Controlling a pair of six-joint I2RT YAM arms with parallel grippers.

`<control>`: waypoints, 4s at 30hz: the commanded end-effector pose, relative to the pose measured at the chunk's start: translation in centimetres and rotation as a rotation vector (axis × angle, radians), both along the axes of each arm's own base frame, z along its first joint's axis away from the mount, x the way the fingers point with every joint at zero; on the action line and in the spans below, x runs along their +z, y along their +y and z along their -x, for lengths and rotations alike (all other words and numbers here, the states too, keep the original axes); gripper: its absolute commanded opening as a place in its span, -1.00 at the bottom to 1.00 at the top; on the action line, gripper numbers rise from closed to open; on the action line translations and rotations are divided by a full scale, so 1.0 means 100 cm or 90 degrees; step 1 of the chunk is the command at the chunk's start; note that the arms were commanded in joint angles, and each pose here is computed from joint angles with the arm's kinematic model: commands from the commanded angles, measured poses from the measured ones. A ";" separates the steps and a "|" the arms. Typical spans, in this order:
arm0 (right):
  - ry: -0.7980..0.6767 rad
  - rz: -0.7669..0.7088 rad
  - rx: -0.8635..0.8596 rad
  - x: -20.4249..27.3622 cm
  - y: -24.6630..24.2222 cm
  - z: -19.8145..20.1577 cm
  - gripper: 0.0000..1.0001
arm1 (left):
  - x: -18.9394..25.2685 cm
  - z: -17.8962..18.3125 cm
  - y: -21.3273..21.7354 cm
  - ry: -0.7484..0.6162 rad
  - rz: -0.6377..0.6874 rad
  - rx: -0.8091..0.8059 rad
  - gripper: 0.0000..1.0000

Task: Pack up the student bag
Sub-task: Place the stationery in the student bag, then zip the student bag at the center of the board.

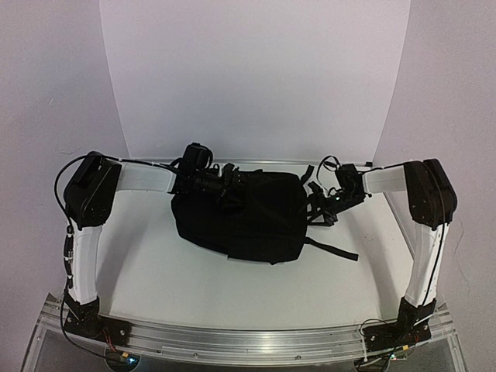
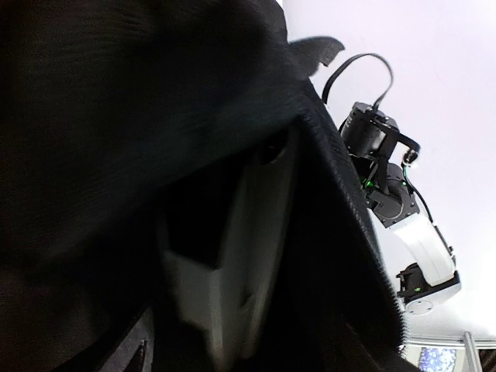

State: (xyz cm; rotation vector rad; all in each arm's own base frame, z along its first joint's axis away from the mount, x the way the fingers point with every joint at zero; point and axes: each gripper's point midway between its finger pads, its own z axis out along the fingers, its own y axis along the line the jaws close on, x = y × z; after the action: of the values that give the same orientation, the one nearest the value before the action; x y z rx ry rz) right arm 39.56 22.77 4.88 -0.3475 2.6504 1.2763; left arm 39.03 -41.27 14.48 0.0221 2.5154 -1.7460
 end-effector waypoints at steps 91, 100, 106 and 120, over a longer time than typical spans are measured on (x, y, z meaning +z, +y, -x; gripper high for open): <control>-0.150 0.353 -0.073 0.005 0.056 -0.005 -0.43 | -0.045 0.027 -0.029 -0.152 -0.436 -0.052 0.94; -0.153 0.359 -0.078 0.007 0.051 -0.002 -0.43 | -0.095 0.036 -0.005 -0.048 -0.548 -0.031 0.25; -0.162 0.378 -0.072 0.005 0.044 0.001 -0.43 | -0.093 0.039 0.025 -0.020 -0.583 0.015 -0.46; -0.121 0.254 0.001 0.012 0.082 0.022 -0.42 | 0.026 0.028 -0.001 -0.193 -0.214 0.037 -1.00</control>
State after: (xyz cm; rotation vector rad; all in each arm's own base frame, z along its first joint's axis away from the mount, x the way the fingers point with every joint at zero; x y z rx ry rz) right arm 41.58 32.76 11.21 -0.4792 2.4711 0.6567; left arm 35.86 -39.70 10.06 0.1159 2.7339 -0.9086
